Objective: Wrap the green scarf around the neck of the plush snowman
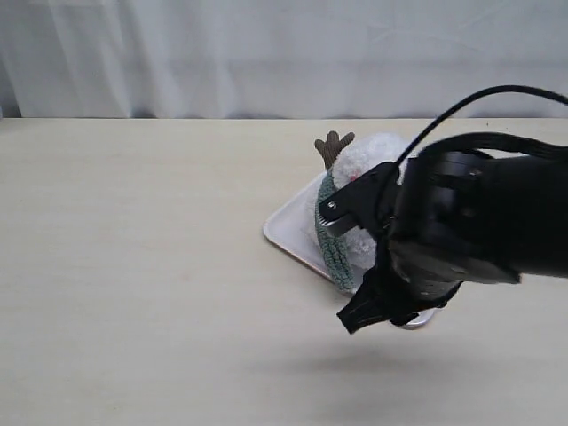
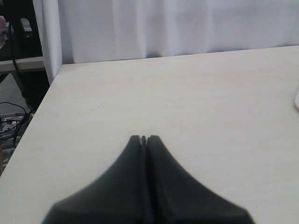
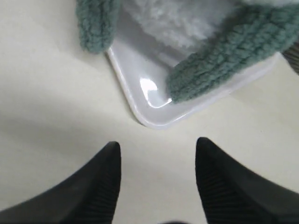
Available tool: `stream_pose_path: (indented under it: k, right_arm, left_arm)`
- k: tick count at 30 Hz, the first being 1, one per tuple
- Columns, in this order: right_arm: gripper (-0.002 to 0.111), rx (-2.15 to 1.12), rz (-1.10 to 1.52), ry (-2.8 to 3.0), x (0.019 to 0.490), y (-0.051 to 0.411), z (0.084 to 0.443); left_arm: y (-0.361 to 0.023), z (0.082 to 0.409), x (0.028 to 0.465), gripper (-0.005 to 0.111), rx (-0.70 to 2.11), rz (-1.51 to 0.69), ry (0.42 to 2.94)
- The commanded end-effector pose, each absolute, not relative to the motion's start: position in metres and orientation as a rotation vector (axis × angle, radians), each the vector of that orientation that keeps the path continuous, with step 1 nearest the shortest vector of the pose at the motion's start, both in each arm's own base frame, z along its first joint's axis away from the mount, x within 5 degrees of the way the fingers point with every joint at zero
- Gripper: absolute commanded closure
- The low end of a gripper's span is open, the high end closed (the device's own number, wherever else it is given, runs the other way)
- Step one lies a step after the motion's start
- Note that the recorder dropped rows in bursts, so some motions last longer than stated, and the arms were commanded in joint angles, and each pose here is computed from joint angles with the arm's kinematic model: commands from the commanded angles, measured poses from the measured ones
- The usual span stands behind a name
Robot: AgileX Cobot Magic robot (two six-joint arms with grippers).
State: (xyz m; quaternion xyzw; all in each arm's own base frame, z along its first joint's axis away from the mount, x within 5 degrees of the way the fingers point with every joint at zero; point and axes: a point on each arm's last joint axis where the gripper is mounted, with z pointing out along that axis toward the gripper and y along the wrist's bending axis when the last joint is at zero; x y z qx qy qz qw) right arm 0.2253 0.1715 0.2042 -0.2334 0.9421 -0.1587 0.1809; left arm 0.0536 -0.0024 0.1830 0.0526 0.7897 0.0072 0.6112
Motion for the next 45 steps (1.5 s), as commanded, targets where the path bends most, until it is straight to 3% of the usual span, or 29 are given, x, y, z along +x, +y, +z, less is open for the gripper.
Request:
stream_pose_path:
  k: [1,4,7,11,16,29,38,45]
  right_arm:
    - [0.057,-0.374,-0.334,2.542,0.220,0.148,0.212]
    - [0.047,-0.282,-0.159,2.559,0.231,0.130,0.189]
    - [0.047,-0.238,-0.029,2.557,0.238,0.118,0.173]
    - [0.051,-0.159,-0.106,2.598,0.248,0.097,0.163]
    - [0.051,-0.305,0.102,2.538,0.257,0.116,0.149]
    - [0.051,-0.339,-0.168,2.597,0.264,0.104,0.138]
    - [0.051,-0.363,0.010,2.536,0.268,0.117,0.137]
    - [0.051,-0.369,-0.167,2.621,0.267,0.107,0.116]
  left_arm:
    - [-0.003,0.183,0.054,0.107,0.129,0.011,1.810]
    - [-0.003,0.183,0.054,0.107,0.129,0.011,1.810]
    - [-0.003,0.183,0.054,0.107,0.129,0.011,1.810]
    - [-0.003,0.183,0.054,0.107,0.129,0.011,1.810]
    - [-0.003,0.183,0.054,0.107,0.129,0.011,1.810]
    - [-0.003,0.183,0.054,0.107,0.129,0.011,1.810]
    - [-0.003,0.183,0.054,0.107,0.129,0.011,1.810]
    - [-0.003,0.183,0.054,0.107,0.129,0.011,1.810]
